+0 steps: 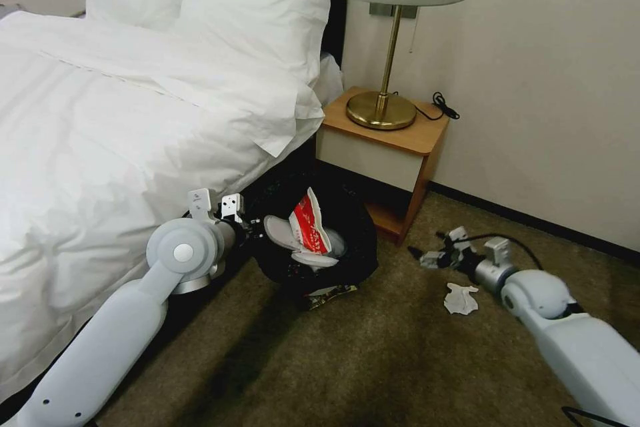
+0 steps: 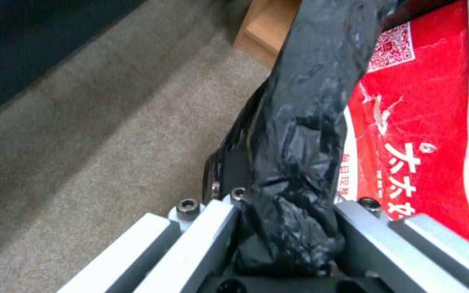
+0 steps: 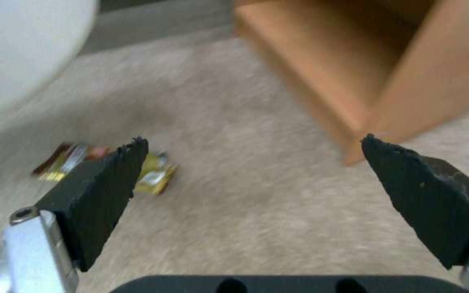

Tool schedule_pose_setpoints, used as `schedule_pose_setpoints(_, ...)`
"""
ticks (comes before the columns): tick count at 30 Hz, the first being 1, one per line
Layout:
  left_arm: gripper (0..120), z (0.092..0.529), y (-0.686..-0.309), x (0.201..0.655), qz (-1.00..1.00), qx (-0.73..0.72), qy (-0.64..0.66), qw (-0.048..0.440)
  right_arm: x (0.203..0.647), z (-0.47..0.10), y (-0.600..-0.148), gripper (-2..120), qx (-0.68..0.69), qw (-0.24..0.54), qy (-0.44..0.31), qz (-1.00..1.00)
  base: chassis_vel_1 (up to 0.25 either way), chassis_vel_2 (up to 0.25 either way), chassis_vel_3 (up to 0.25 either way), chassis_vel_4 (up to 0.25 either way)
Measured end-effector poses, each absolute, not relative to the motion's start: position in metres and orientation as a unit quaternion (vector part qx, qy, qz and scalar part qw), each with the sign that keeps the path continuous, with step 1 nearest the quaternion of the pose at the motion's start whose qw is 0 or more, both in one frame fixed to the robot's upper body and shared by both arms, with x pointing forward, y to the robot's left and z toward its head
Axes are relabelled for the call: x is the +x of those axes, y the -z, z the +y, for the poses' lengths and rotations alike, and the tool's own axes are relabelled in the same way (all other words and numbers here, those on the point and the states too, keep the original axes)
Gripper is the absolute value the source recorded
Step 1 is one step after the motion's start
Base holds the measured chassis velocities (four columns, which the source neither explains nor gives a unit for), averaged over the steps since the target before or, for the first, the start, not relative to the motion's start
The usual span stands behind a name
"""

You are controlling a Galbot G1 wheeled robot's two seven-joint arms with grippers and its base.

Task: Pick up the trash bin, then pick up the garbage on the floor and place it into the trash bin.

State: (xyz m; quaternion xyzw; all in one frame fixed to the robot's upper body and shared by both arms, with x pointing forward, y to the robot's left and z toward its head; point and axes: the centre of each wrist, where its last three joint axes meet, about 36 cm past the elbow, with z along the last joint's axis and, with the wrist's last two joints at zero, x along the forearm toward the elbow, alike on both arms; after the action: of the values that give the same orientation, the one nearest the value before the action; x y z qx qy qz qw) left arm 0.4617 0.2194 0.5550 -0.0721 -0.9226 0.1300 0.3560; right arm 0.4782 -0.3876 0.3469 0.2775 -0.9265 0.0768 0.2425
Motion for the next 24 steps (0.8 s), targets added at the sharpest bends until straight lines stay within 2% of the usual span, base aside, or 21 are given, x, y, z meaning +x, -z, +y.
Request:
schedule_pose_setpoints(11, 1, 0.21, -0.568, 0.472, -0.926, -0.087, -0.135, 0.341, 0.471, -0.379, -0.281, 100, 0.343, 0.256, -0.12, -0.896, 0.0, 0.0, 0.0, 0.0)
schedule_pose_setpoints(17, 1, 0.207, -0.571, 0.471, -0.927, -0.091, -0.134, 0.34, 0.473, -0.363, -0.268, 100, 0.366, 0.261, -0.154, -0.88, 0.0, 0.0, 0.0, 0.0)
schedule_pose_setpoints(24, 1, 0.208, -0.577, 0.473, -0.929, -0.091, -0.135, 0.332, 0.48, -0.337, -0.247, 100, 0.371, 0.265, -0.156, -0.876, 0.0, 0.0, 0.0, 0.0)
